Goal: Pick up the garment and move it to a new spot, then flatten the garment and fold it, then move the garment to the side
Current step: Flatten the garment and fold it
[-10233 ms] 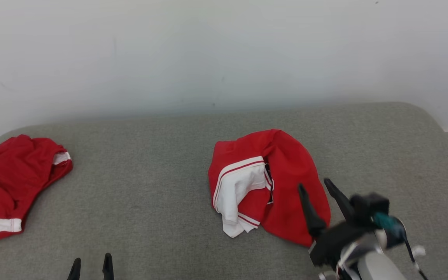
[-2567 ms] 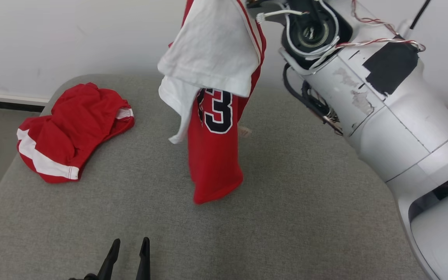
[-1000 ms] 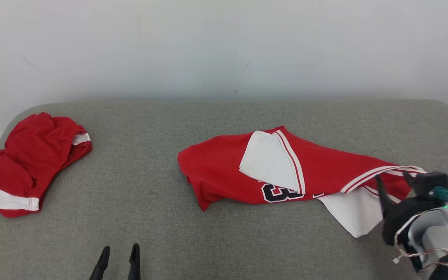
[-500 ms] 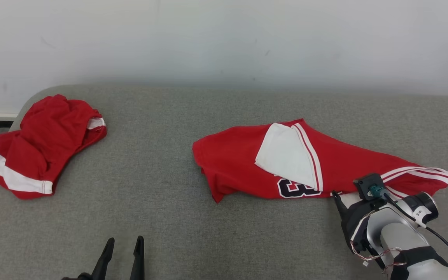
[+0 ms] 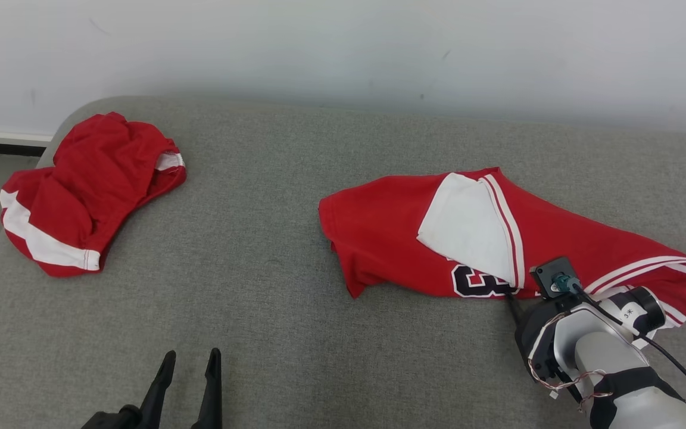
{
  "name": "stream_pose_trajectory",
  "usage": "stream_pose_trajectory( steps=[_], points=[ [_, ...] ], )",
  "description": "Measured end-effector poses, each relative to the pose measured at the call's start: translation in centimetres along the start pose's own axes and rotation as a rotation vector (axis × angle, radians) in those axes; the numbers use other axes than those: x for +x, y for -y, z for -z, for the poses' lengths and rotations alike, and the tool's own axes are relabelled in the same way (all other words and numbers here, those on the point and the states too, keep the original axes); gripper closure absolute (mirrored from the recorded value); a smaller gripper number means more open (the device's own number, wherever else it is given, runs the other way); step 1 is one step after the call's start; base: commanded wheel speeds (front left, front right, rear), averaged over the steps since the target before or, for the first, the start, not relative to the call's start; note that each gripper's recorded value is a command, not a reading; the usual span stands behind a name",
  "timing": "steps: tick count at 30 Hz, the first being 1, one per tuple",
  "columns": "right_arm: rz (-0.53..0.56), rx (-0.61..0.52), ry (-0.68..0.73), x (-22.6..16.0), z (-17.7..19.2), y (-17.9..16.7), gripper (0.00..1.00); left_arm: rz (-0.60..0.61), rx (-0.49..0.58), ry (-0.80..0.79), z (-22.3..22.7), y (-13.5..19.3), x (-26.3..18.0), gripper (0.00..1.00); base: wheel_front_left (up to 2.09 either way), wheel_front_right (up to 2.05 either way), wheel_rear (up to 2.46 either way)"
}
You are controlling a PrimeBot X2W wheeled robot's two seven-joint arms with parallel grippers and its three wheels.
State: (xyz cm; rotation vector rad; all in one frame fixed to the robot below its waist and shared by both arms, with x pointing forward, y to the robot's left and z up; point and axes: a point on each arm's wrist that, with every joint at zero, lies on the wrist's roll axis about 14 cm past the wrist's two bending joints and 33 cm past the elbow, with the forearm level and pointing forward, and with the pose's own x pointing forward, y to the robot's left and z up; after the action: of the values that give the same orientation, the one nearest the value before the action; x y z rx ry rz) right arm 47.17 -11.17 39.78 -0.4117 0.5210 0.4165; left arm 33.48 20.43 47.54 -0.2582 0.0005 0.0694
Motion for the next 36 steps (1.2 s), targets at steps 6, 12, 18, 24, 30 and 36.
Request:
stream_pose_trajectory(
  steps=[6, 12, 18, 24, 30, 36],
  points=[
    [0.011, 0.024, 0.018, 0.4, -0.7, 0.5, 0.0, -0.004, 0.002, -0.002, 0.1, -0.1, 0.2, 0.0, 0.0, 0.0, 0.0],
    [0.038, 0.046, 0.021, 0.6, -1.0, 1.6, 0.0, -0.009, 0.003, -0.002, 0.0, -0.3, 0.2, 0.0, 0.0, 0.0, 0.0],
    [0.059, 0.06, 0.013, 1.0, -1.3, 2.5, 0.38, -0.018, 0.004, -0.006, 0.1, -0.6, 0.1, 0.0, 0.0, 0.0, 0.0],
    [0.086, 0.068, 0.05, 1.2, -2.5, 3.5, 1.0, -0.028, 0.005, -0.005, 0.1, -0.9, -0.1, 0.0, 0.0, 0.0, 0.0],
    [0.128, 0.092, 0.153, -0.4, -2.4, 4.3, 1.0, -0.031, 0.002, 0.004, -0.2, -1.0, -0.8, 0.0, 0.0, 0.0, 0.0],
    [0.203, 0.115, 0.14, -4.1, 2.6, 5.7, 1.0, -0.028, 0.003, 0.007, -0.2, -0.9, -1.4, 0.0, 0.0, 0.0, 0.0]
  ],
)
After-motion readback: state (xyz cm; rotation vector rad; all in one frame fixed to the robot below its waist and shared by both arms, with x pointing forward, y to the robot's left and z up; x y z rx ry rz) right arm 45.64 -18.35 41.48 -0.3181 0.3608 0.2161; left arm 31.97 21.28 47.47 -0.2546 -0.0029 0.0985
